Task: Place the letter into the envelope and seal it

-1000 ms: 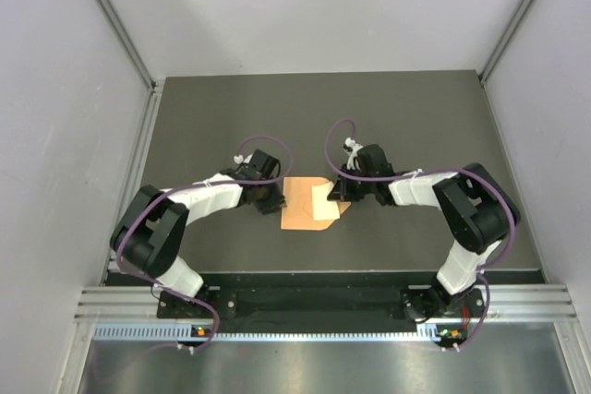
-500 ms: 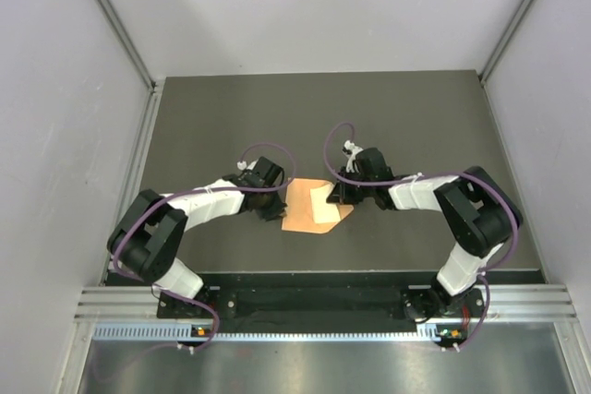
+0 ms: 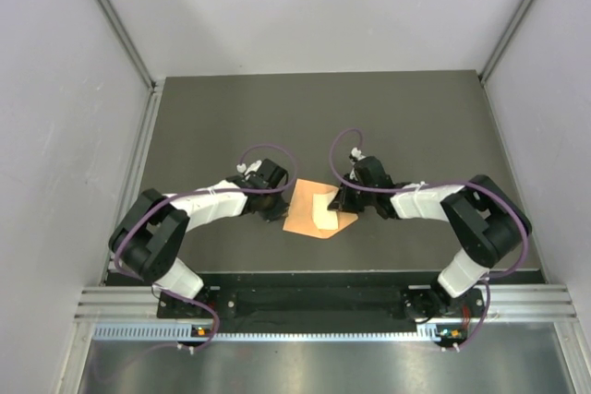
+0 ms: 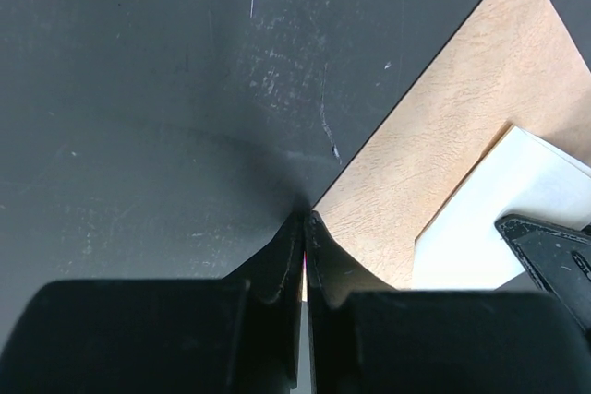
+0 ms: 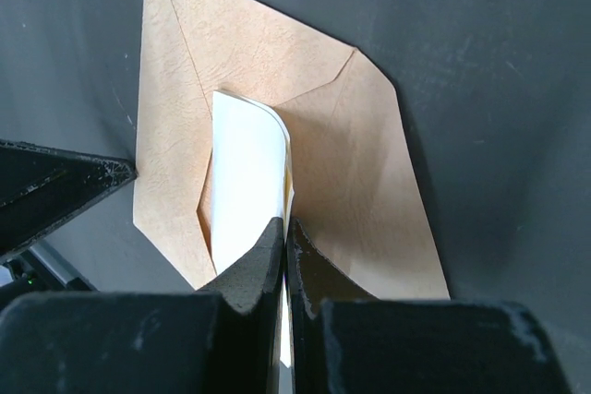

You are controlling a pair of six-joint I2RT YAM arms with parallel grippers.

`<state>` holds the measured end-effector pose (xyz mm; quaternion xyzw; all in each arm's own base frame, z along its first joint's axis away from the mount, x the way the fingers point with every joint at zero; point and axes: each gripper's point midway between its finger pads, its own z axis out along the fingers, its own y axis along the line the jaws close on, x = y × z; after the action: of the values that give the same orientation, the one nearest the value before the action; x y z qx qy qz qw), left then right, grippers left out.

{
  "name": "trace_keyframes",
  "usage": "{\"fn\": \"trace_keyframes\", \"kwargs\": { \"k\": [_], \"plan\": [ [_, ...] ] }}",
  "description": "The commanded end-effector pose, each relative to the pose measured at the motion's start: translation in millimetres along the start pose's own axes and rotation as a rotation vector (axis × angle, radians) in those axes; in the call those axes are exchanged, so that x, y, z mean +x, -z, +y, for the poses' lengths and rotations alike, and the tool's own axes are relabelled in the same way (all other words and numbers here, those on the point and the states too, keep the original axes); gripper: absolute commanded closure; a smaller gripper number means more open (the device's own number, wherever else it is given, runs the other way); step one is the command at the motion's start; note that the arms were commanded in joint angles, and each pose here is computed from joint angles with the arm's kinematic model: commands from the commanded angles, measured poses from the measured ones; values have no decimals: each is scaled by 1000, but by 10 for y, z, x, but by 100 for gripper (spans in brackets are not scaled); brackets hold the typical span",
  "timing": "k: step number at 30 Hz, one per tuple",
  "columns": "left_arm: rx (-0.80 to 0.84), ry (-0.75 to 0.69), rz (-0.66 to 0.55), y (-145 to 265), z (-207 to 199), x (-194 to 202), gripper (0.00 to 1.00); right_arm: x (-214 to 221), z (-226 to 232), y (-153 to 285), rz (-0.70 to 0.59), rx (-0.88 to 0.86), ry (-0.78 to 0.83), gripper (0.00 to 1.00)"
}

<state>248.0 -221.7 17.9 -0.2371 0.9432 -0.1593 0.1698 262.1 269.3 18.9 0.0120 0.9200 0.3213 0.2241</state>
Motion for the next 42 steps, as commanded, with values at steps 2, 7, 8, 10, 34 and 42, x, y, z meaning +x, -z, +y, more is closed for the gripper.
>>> {"fn": "trace_keyframes", "kwargs": {
  "k": [2,7,8,10,34,42],
  "plan": [
    [-130,-70,-58,85,283,-68,91,9,-78,78,-27,63,-22,100],
    [-97,-91,-50,141,191,-40,90,27,-75,121,-37,62,-70,100],
    [-94,-92,-46,140,181,-35,90,33,-53,117,-39,54,-71,100],
    [-69,-101,-39,136,121,-9,90,51,-53,104,-33,49,-67,100],
    [-21,-51,-29,95,16,204,96,407,94,157,70,84,-275,100],
    [-13,-43,-31,89,-9,230,97,475,283,96,140,9,-271,100]
  ]
}}
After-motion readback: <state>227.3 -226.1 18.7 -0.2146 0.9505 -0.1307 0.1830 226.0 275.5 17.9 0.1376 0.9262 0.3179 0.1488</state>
